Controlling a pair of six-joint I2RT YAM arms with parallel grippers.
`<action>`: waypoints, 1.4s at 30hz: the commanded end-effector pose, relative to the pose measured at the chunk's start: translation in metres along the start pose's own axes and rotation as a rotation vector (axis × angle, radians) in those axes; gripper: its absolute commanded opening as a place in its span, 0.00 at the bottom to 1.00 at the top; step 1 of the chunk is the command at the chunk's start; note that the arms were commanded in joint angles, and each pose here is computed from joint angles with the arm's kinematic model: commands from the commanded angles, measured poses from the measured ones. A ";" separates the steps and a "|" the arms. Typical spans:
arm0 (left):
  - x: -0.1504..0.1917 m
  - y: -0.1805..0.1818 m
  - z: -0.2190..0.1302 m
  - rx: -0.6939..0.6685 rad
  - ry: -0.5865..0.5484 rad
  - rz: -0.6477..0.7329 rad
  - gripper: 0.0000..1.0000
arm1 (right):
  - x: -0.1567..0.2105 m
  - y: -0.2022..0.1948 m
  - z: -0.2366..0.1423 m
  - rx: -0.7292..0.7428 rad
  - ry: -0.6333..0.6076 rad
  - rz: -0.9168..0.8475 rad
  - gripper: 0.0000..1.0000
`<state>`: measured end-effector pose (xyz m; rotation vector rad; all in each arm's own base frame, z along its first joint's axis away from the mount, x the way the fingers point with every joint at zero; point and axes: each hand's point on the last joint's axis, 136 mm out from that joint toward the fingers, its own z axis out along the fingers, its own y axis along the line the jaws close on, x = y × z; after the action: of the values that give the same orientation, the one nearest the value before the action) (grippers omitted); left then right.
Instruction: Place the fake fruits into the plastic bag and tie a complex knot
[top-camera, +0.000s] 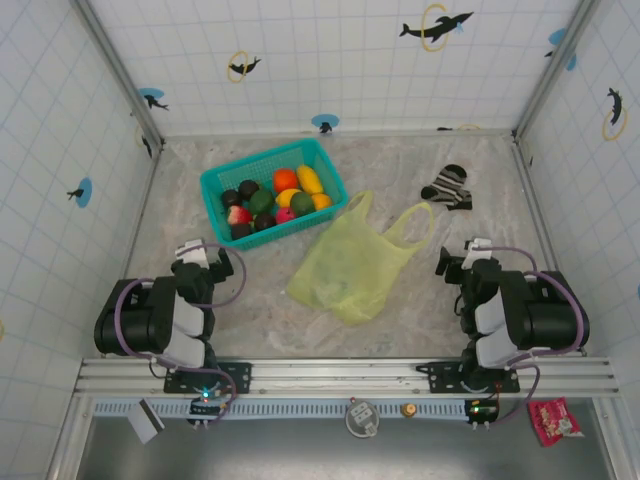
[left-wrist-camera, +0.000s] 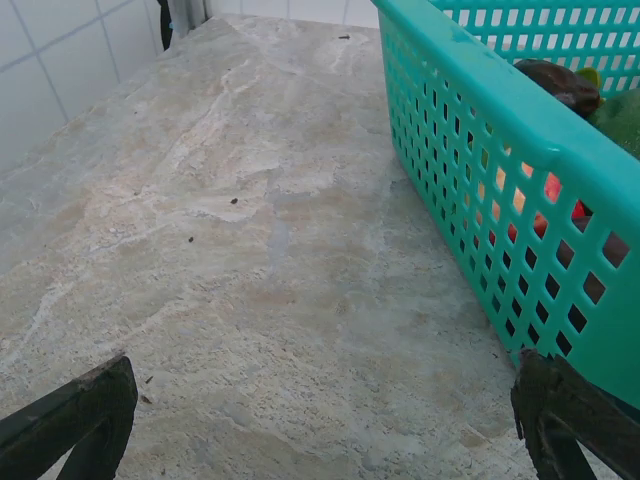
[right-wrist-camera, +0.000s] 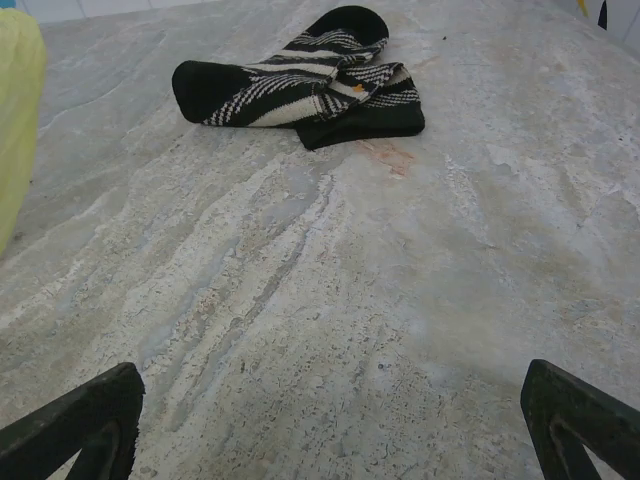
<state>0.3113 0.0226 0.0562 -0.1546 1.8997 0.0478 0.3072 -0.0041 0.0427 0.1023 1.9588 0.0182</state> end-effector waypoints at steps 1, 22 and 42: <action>-0.003 -0.002 0.000 0.009 -0.015 0.014 0.98 | -0.009 0.000 0.000 0.005 -0.041 -0.005 0.99; -0.002 -0.002 0.001 0.011 -0.010 0.014 0.98 | -0.009 0.000 0.000 0.005 -0.041 -0.005 1.00; -0.002 -0.002 0.001 0.017 -0.007 0.008 0.98 | -0.010 0.000 0.000 0.000 -0.042 0.000 1.00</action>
<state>0.3113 0.0226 0.0561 -0.1545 1.9001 0.0473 0.3073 -0.0041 0.0428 0.1026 1.9585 0.0189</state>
